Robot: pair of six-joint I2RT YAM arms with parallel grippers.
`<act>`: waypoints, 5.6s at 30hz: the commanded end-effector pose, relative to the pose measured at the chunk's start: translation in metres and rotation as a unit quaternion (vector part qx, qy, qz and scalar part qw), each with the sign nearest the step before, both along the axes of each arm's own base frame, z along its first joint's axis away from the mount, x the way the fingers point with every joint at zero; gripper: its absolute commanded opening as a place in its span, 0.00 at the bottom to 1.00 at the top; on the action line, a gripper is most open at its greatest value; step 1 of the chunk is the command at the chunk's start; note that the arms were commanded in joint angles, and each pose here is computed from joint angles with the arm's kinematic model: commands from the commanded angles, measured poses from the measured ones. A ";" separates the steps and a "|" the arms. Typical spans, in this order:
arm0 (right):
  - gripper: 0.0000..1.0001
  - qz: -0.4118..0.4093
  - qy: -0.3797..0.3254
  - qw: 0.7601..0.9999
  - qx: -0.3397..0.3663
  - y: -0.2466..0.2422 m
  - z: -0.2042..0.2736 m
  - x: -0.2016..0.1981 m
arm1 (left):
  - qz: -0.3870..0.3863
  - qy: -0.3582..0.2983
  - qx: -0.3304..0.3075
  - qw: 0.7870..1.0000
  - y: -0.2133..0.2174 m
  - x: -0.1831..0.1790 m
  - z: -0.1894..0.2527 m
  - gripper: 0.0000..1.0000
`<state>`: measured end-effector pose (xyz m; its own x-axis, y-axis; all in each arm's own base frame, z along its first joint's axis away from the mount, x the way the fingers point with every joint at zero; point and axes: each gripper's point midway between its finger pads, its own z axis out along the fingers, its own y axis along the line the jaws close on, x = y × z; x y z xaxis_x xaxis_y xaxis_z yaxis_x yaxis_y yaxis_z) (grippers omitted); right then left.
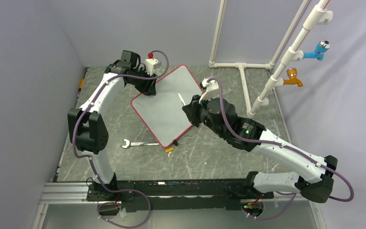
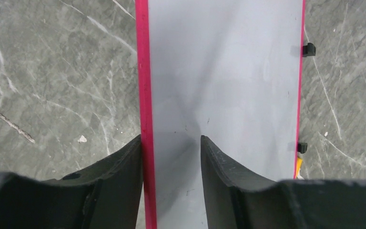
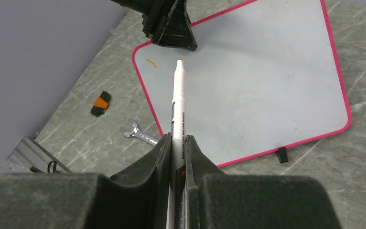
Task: Write a sentence on the whiteboard
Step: Put down the whiteboard on the whiteboard stand, then adjust the whiteboard marker.
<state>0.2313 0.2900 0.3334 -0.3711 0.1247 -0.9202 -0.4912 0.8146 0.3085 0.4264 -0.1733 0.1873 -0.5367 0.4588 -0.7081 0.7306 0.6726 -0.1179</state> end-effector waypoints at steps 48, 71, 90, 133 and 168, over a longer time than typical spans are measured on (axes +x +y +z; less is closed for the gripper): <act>0.00 0.262 0.159 0.951 0.046 0.009 0.003 -0.010 | -0.311 -0.486 0.049 0.815 -0.076 -0.171 0.155 0.66; 0.00 0.270 0.166 0.947 0.049 0.011 0.000 -0.013 | -0.349 -0.463 0.093 0.809 -0.121 -0.173 0.132 0.00; 0.35 0.153 0.121 0.975 0.106 -0.012 0.024 0.006 | -0.259 -0.440 0.070 0.857 -0.125 -0.151 0.145 0.00; 0.24 0.205 0.117 0.963 0.127 0.006 0.028 0.005 | -0.250 -0.451 0.057 0.855 -0.116 -0.159 0.152 0.00; 0.00 0.190 0.125 0.965 0.128 0.009 0.017 0.015 | -0.210 -0.432 0.056 0.875 -0.107 -0.150 0.155 0.38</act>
